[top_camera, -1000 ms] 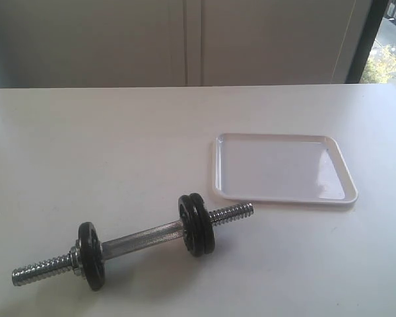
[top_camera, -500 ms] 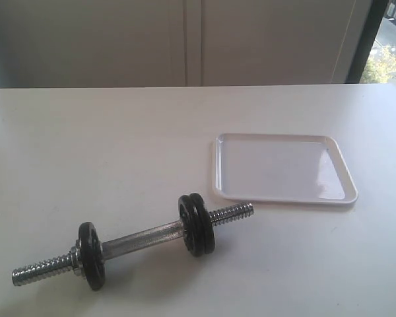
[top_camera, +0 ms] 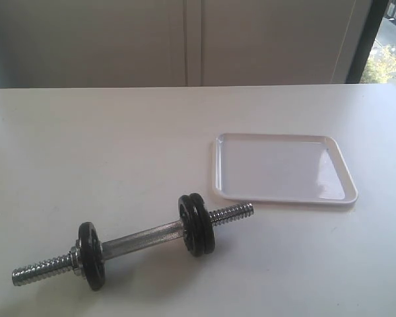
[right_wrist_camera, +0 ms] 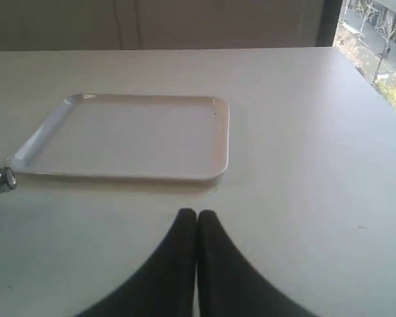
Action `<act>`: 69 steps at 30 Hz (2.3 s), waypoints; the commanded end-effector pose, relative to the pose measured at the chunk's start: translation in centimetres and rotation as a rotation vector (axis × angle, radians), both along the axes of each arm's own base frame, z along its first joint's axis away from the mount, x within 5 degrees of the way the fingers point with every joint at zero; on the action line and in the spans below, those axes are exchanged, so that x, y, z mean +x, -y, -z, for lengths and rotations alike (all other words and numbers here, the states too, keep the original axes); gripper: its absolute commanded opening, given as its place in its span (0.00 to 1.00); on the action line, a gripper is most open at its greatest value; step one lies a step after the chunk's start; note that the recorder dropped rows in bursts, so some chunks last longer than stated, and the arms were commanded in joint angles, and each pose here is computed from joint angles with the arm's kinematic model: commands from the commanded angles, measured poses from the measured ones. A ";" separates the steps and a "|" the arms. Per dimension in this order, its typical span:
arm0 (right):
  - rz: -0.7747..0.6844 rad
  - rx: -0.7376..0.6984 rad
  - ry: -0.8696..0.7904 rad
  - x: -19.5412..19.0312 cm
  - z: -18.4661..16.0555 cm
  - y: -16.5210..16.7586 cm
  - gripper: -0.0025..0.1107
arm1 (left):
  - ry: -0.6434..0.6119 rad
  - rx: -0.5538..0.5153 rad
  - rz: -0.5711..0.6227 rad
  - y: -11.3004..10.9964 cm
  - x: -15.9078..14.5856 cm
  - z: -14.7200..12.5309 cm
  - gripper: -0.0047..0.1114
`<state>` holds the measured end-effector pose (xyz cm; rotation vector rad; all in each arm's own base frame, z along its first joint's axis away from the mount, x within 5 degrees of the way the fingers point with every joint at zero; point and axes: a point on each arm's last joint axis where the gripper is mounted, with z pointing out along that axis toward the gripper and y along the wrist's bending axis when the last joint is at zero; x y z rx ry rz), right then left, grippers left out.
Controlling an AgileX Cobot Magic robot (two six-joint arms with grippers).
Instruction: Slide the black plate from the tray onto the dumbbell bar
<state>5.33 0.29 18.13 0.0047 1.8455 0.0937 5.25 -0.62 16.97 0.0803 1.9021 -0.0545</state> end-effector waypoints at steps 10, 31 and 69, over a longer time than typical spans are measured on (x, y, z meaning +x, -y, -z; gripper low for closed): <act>-0.022 0.016 0.016 0.0 -0.1 -0.2 0.02 | 0.003 -0.003 -0.001 0.0 0.0 0.1 0.04; -0.023 0.042 0.044 0.0 -0.4 -0.3 0.02 | 0.003 -0.003 -0.001 0.0 0.0 0.1 0.04; -0.023 0.042 0.042 0.0 -0.3 -0.3 0.02 | 0.003 -0.003 -0.001 0.0 0.0 0.1 0.04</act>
